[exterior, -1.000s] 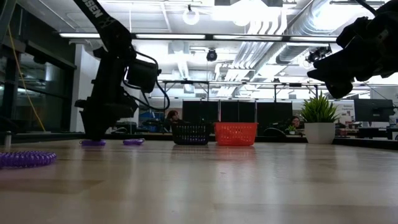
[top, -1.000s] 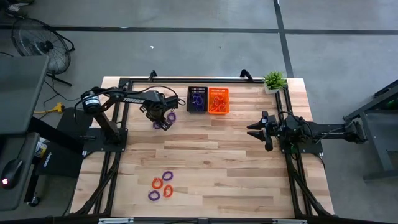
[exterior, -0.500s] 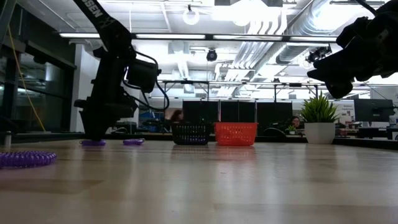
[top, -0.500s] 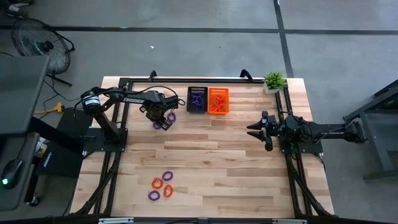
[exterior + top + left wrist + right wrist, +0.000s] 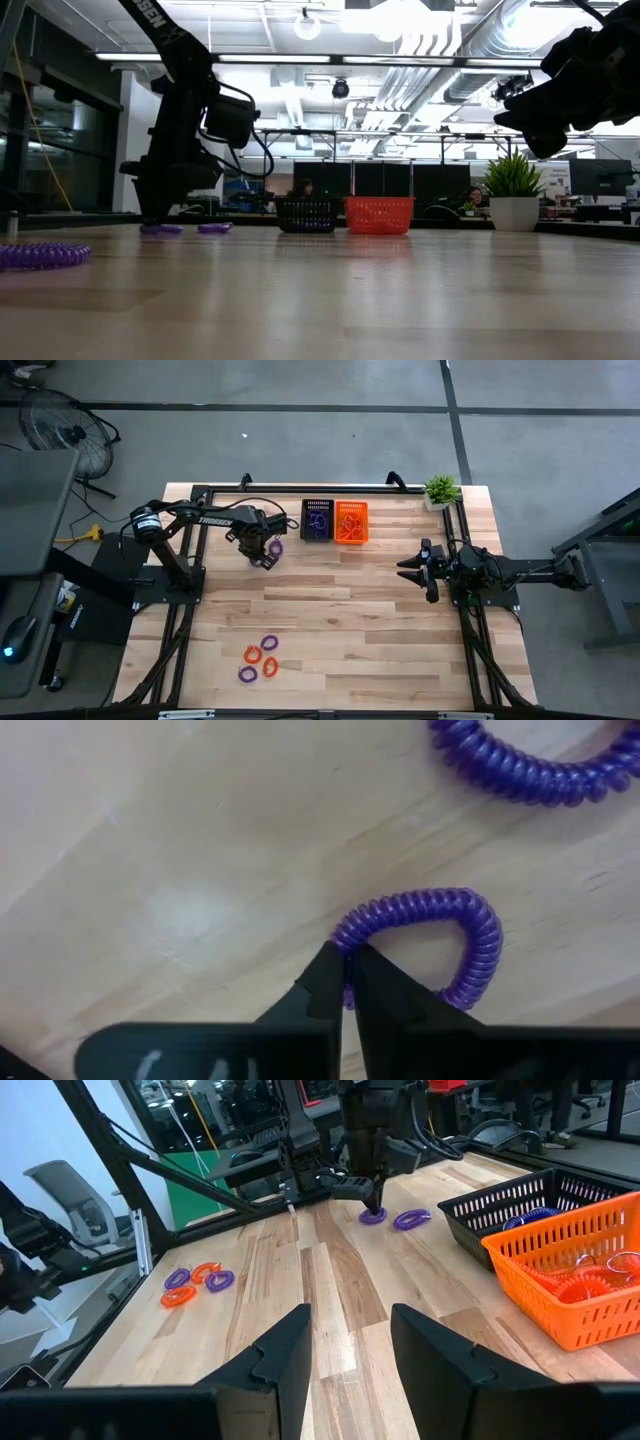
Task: Sort spring keychains
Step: Put the purple spring keychain in the black bin
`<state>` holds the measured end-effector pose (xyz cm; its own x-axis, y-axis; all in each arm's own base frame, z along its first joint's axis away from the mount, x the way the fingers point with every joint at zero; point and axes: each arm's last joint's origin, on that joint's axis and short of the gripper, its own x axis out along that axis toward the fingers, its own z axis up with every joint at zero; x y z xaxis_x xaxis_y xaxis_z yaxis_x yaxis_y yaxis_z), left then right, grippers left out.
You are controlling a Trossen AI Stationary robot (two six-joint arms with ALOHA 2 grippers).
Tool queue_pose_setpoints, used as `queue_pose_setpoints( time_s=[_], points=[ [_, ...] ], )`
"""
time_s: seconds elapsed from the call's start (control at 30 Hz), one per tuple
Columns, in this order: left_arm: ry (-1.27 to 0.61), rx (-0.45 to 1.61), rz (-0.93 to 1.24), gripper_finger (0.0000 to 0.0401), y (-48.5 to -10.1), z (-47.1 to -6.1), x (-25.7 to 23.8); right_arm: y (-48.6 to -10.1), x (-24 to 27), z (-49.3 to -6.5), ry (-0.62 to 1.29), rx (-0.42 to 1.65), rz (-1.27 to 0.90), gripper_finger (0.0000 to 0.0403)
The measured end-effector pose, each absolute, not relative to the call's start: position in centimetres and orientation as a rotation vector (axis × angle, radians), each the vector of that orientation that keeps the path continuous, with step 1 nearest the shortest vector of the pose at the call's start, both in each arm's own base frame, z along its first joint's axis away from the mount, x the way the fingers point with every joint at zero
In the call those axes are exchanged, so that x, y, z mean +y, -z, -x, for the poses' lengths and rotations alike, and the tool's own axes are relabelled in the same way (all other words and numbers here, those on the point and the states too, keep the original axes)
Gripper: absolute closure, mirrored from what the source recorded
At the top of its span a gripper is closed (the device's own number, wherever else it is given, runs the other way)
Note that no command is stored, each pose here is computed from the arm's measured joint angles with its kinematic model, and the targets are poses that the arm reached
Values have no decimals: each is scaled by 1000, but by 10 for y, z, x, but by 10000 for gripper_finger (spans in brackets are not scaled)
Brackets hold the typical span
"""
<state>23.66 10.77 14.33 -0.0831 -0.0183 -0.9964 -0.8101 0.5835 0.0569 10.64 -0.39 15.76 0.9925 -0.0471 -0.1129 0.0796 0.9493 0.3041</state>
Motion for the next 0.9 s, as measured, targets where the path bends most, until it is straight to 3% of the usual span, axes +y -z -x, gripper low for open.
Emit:
queue_pose_setpoints(
  time_s=[0.63, 0.9],
  points=[
    [-731, 1080, 618, 393, -262, -284, 131, -158, -4, -106, 64, 105, -313, 269],
    [-733, 1000, 553, 393, -278, -314, 147, -158, -4, -106, 64, 104, -313, 269]
  ],
)
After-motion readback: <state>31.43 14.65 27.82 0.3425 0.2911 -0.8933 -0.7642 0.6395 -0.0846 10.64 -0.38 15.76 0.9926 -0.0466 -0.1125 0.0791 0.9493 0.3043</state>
